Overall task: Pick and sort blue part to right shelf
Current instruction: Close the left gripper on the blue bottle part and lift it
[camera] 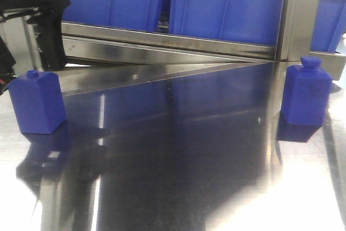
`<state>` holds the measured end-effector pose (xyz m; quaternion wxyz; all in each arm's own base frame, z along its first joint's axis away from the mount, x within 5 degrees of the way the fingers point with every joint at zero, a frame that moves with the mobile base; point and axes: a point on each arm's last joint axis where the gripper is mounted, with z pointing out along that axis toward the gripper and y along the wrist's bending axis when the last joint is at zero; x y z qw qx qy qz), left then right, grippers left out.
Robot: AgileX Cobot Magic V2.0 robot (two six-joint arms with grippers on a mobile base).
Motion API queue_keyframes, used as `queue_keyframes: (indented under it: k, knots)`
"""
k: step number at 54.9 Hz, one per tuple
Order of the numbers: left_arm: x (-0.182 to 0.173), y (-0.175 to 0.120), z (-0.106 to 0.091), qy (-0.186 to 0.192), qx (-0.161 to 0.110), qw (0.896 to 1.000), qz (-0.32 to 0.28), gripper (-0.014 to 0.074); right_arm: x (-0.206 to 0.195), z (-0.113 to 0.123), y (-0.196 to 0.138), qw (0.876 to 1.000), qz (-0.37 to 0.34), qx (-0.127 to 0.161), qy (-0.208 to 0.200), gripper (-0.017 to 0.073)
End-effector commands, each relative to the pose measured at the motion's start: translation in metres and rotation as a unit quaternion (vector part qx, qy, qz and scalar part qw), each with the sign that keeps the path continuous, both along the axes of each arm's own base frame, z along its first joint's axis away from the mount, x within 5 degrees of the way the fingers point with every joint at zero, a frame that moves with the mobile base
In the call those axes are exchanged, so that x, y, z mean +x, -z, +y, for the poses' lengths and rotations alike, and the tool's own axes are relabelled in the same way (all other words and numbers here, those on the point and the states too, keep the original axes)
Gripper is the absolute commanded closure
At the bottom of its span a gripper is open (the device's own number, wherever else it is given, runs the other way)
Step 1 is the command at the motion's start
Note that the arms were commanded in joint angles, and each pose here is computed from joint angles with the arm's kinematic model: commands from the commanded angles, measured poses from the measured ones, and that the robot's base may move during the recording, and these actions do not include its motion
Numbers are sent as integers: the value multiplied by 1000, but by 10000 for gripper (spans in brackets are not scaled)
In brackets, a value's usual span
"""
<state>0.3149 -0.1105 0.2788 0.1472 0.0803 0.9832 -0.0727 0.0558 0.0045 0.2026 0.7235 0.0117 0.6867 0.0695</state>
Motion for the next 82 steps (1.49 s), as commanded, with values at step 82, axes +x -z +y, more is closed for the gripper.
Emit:
queue_keyframes:
  k: [82]
  knots:
    - [-7,-26,-2,20,6,999,-35,299,-5,-1,-25,997,-75,14,5,501]
